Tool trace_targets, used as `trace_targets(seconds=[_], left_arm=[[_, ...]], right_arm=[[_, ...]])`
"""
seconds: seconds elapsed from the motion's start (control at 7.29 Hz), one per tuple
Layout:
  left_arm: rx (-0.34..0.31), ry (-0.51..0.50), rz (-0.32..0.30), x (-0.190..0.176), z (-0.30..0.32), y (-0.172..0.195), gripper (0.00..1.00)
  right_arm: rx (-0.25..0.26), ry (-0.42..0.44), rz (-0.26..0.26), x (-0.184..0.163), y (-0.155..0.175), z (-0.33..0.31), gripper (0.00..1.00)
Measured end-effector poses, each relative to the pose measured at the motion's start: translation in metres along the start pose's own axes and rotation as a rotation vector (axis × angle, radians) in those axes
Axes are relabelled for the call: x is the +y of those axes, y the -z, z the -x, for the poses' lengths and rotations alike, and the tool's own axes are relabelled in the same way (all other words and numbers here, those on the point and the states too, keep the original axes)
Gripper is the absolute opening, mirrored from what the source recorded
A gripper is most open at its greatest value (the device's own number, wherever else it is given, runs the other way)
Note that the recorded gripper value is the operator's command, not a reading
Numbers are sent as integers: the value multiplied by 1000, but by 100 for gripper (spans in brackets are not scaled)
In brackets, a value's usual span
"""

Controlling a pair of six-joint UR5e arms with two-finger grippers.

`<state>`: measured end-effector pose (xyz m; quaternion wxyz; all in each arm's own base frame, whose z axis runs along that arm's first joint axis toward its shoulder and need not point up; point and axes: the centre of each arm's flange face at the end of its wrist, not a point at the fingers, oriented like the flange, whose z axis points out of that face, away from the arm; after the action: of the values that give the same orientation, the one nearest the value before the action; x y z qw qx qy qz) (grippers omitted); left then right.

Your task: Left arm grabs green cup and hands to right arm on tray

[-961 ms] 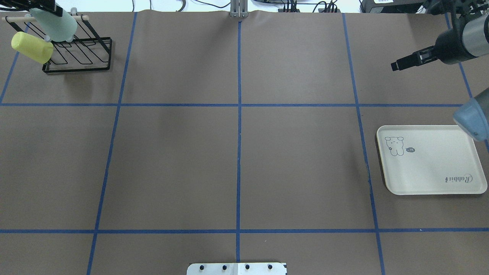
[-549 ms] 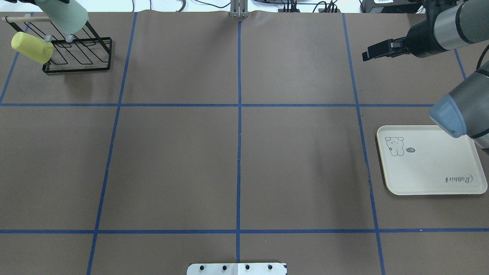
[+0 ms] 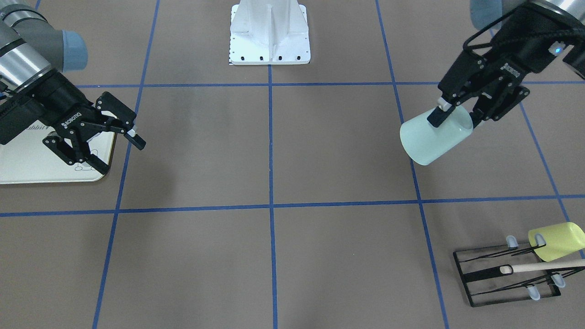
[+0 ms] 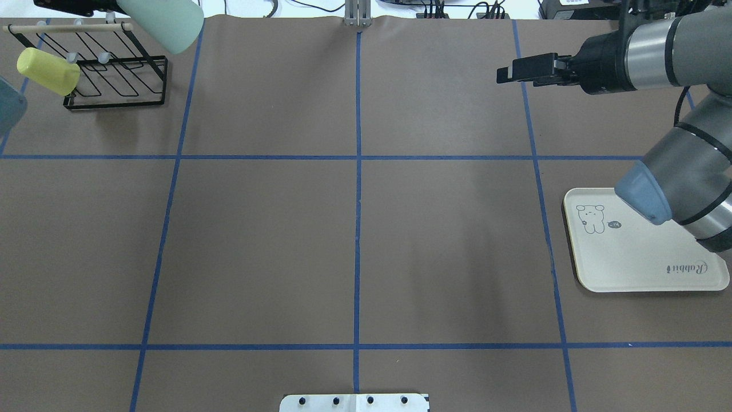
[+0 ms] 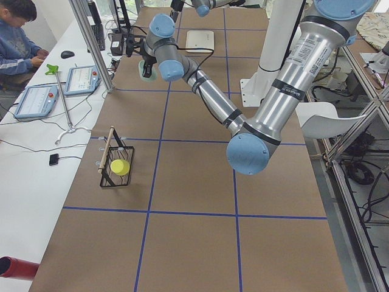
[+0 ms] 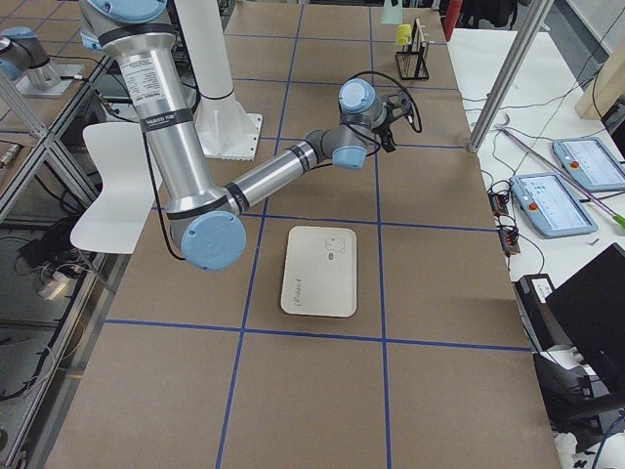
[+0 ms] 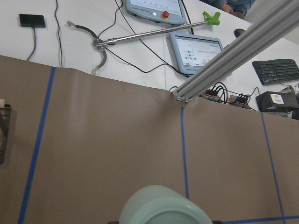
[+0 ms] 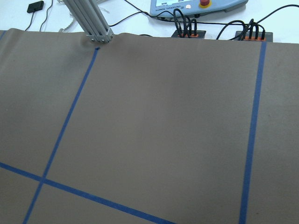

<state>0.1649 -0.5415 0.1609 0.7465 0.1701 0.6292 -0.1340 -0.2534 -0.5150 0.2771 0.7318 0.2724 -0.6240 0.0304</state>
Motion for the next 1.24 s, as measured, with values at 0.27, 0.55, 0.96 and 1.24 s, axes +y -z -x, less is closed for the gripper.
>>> trace_targets(seconds=[0.27, 0.55, 0.96, 1.24], left_arm=[[137, 59, 25, 26, -32, 3, 0], [243, 93, 75, 55, -69, 8, 0], [326, 115, 153, 92, -111, 12, 0], [350, 144, 186, 103, -126, 11, 0]], right_arm=[[-238, -81, -131, 32, -5, 39, 100], [-503, -185, -255, 73, -10, 81, 100], [-869, -359, -367, 128, -14, 158, 100], [-968, -407, -397, 129, -12, 192, 100]])
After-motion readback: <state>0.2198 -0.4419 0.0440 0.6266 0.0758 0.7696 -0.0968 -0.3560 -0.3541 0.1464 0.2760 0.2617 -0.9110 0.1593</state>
